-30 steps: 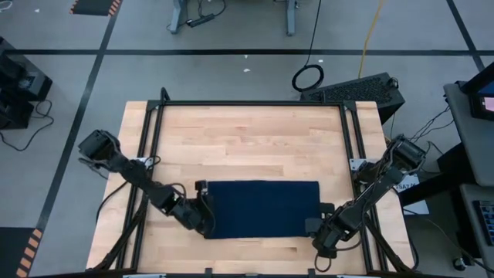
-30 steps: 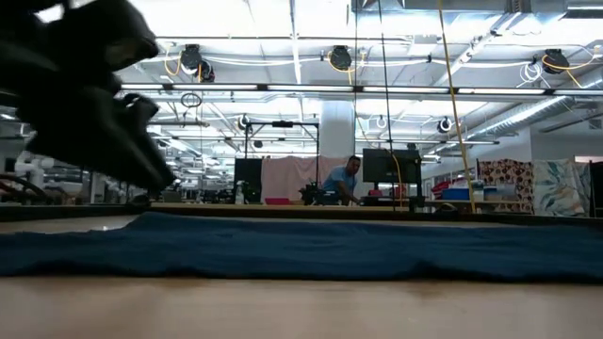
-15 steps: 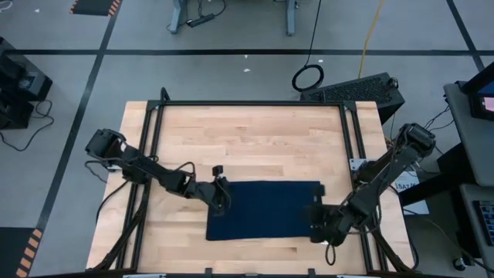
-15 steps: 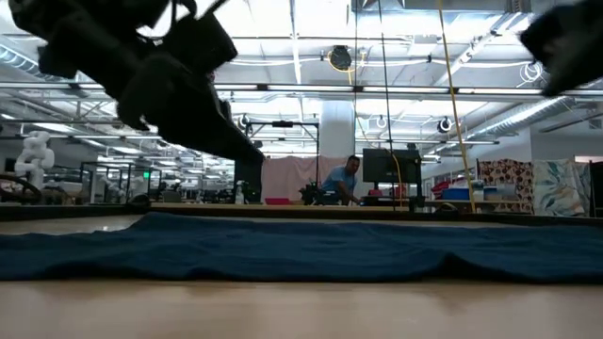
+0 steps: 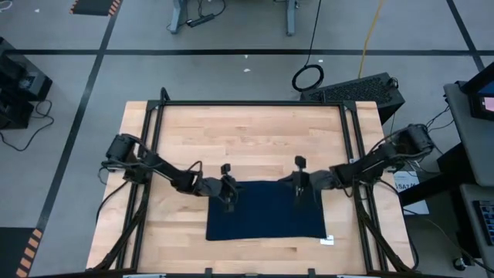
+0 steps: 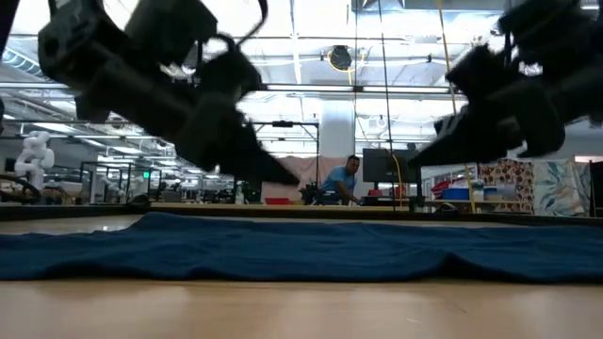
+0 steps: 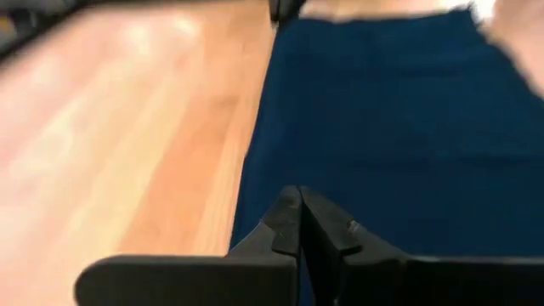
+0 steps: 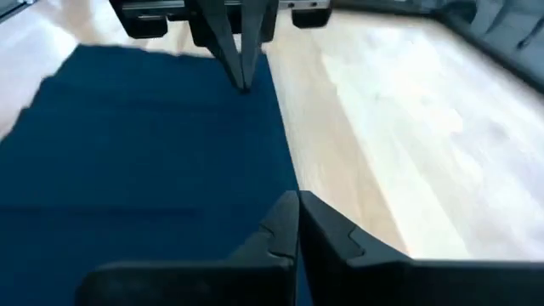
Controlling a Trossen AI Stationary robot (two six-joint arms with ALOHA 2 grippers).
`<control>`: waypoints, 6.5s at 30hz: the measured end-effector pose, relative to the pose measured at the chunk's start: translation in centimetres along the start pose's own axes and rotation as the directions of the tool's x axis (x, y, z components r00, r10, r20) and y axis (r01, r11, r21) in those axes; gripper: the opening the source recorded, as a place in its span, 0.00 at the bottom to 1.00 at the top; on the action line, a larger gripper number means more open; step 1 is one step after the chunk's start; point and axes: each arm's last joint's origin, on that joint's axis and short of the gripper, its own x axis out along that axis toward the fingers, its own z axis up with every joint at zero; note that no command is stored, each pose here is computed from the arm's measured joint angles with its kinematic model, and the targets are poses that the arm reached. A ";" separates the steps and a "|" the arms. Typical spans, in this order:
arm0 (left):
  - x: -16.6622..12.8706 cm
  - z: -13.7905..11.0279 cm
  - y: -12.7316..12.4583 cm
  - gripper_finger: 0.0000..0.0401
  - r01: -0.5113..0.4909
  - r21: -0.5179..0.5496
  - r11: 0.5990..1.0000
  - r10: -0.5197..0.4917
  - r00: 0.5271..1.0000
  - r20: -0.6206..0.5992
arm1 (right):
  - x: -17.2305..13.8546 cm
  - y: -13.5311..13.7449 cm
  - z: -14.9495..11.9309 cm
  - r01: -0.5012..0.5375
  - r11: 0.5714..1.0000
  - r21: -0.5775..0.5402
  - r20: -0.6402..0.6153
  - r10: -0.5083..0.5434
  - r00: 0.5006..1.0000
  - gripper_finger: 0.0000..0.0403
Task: Roll towel into tight, uniform cylinder
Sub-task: Roll the blue cloth napkin
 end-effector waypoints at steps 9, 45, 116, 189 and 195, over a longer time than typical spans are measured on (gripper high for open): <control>1.4 -3.2 0.0 0.01 -0.035 -0.087 0.996 0.025 0.993 -0.118 | 0.5 -1.2 -3.9 -0.024 0.999 0.033 -0.141 0.029 0.990 0.01; -4.9 -1.5 -0.7 0.02 -0.110 -0.143 0.984 0.037 0.901 -0.433 | 4.5 -0.8 -6.3 -0.012 0.999 0.045 -0.073 0.015 0.997 0.01; -10.9 -5.7 0.5 0.02 -0.073 -0.131 0.989 0.032 0.956 -0.292 | 10.7 0.2 -1.9 0.001 0.992 0.130 -0.007 0.000 1.000 0.01; -8.1 0.3 2.7 0.02 -0.082 -0.297 0.951 -0.003 0.962 -0.273 | 2.5 6.5 4.9 0.018 1.000 0.004 -0.293 -0.016 0.956 0.01; -9.5 -1.0 0.2 0.02 -0.078 -0.388 0.918 -0.079 0.925 -0.373 | 1.3 6.0 3.6 0.048 0.998 -0.038 -0.440 -0.060 0.896 0.01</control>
